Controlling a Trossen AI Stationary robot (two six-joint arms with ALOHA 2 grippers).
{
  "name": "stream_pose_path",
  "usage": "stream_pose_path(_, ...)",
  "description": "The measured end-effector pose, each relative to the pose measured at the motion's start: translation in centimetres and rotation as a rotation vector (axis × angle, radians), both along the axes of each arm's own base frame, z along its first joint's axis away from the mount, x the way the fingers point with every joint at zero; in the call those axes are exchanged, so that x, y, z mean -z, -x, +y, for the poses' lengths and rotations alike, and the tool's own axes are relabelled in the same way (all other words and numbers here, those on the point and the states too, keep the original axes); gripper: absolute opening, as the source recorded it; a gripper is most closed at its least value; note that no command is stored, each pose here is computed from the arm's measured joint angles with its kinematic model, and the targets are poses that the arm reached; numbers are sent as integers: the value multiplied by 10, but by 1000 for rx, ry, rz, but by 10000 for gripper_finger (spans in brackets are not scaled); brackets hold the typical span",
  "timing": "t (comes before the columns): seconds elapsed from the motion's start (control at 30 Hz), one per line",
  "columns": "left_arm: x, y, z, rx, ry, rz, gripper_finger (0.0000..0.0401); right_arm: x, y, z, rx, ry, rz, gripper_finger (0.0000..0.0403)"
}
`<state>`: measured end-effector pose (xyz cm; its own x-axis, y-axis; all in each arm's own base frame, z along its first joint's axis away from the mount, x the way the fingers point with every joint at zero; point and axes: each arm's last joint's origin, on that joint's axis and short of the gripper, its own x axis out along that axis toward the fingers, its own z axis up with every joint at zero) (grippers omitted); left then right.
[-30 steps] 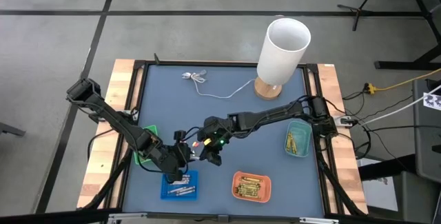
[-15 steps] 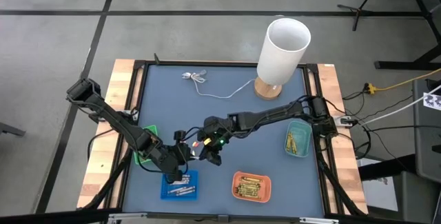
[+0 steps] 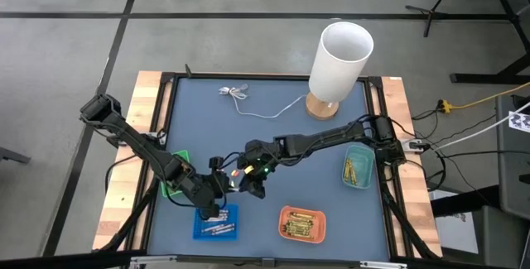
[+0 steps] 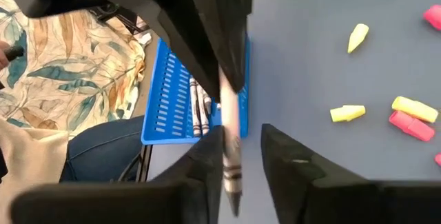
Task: Sort crayons
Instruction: Put the gray crayon into the blue bin
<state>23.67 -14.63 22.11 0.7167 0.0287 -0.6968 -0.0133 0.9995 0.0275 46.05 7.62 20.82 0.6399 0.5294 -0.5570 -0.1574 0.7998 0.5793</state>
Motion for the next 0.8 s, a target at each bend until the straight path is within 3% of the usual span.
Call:
stream_pose_path(0.17,1,2,-5,33,122,50,11,5,5,-1,-23,-10,85,121)
stream_pose_path(0.4,1,15,-26,64,310,126,11,15,17,3,-56,31,225,113)
stream_pose_path(0.8,-1,38,-53,92,370,123,12,20,23,18,-68,93,257,111)
